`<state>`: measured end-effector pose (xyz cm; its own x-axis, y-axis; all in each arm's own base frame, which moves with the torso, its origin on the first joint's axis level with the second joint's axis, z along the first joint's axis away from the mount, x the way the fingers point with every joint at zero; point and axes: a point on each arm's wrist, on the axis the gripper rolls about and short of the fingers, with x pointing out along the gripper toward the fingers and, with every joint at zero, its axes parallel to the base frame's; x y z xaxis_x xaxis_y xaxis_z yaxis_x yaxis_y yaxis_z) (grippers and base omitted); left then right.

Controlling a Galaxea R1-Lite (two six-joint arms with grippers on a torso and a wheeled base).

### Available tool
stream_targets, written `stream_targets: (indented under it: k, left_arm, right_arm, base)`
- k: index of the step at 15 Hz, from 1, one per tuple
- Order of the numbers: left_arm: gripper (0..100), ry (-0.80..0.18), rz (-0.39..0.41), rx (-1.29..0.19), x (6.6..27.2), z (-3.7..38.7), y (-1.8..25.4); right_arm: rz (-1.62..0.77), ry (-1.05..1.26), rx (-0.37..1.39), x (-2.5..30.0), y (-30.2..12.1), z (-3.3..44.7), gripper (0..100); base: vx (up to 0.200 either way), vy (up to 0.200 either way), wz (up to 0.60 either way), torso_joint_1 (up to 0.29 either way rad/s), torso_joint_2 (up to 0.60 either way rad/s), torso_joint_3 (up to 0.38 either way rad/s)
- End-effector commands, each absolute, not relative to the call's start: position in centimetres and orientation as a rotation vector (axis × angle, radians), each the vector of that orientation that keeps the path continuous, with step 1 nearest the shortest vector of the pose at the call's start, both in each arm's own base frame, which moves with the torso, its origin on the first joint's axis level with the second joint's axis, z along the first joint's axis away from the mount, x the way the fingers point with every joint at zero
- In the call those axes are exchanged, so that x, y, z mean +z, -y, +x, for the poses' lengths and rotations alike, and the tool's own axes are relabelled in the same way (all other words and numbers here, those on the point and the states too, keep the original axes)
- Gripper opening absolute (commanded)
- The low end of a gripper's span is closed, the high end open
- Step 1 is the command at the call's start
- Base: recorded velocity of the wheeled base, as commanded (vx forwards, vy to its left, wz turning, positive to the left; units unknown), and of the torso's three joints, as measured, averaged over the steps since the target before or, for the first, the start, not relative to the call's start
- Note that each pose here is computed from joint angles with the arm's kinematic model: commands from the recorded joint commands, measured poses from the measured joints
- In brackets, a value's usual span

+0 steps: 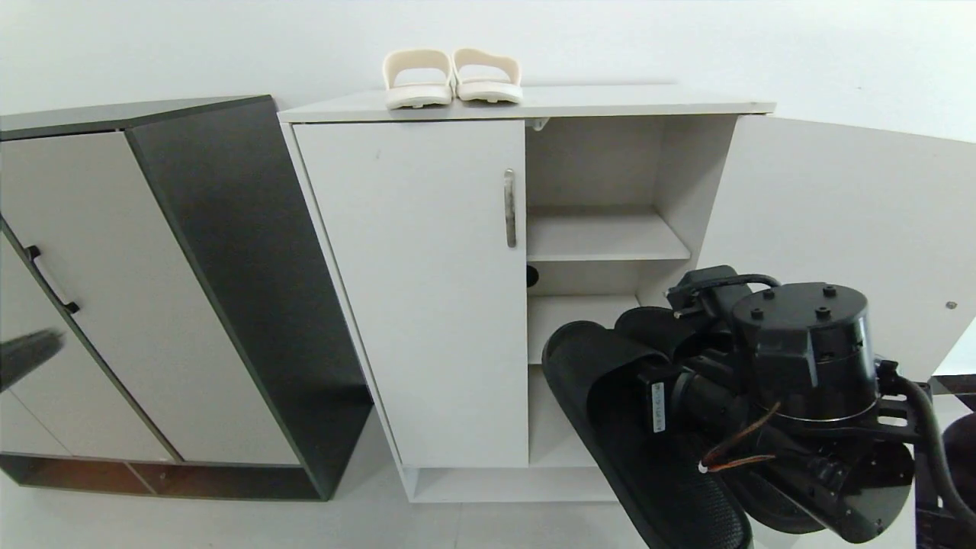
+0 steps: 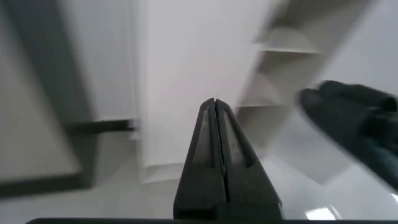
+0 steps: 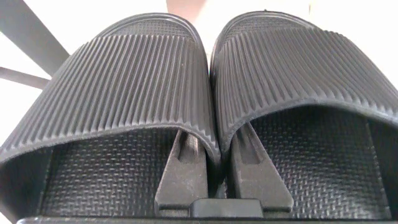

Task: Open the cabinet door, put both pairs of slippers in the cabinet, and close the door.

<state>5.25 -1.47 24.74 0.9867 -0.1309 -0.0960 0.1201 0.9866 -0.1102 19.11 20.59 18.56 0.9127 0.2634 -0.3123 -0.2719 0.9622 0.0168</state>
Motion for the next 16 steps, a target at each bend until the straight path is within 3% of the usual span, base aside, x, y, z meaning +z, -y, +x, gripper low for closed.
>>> stream_targets:
  k: [1, 4, 7, 9, 11, 13, 16]
  left_arm:
    - [0, -0.037, -0.094, 0.277, 15.9, -1.4, -0.9]
    - [0, 0.000, -0.094, 0.163, 10.6, -2.8, -0.6]
    - [0, -0.005, -0.064, -0.012, 7.8, -2.4, 0.0]
    - [0, 0.033, -0.041, -0.028, 8.0, -2.3, 0.0]
    - [0, 0.011, -0.006, -0.040, 7.9, -2.4, 0.1]
    - [0, -0.007, 0.034, 0.058, 7.5, -2.3, -0.1]
    - [0, -0.005, 0.031, -0.049, 7.5, -2.3, 0.1]
  right_arm:
    - [-0.048, -0.344, 0.262, 17.6, -20.8, 19.7, 0]
    - [-0.053, -0.347, 0.264, 17.4, -20.7, 19.5, 0]
    - [-0.065, -0.358, 0.262, 17.0, -20.5, 19.4, 0]
    - [-0.065, -0.361, 0.265, 16.9, -20.6, 19.4, 0]
    - [-0.072, -0.364, 0.273, 16.8, -20.8, 19.2, 0]
    - [-0.070, -0.356, 0.281, 17.1, -20.9, 19.0, 0]
    - [-0.076, -0.359, 0.289, 16.9, -21.1, 18.8, 0]
  base:
    - [0.000, 0.000, 0.00, 0.000, 0.00, 0.000]
    - [0.000, 0.000, 0.00, 0.000, 0.00, 0.000]
    - [0.000, 0.000, 0.00, 0.000, 0.00, 0.000]
    - [0.000, 0.000, 0.00, 0.000, 0.00, 0.000]
    - [0.000, 0.000, 0.00, 0.000, 0.00, 0.000]
    - [0.000, 0.000, 0.00, 0.000, 0.00, 0.000]
    - [0.000, 0.000, 0.00, 0.000, 0.00, 0.000]
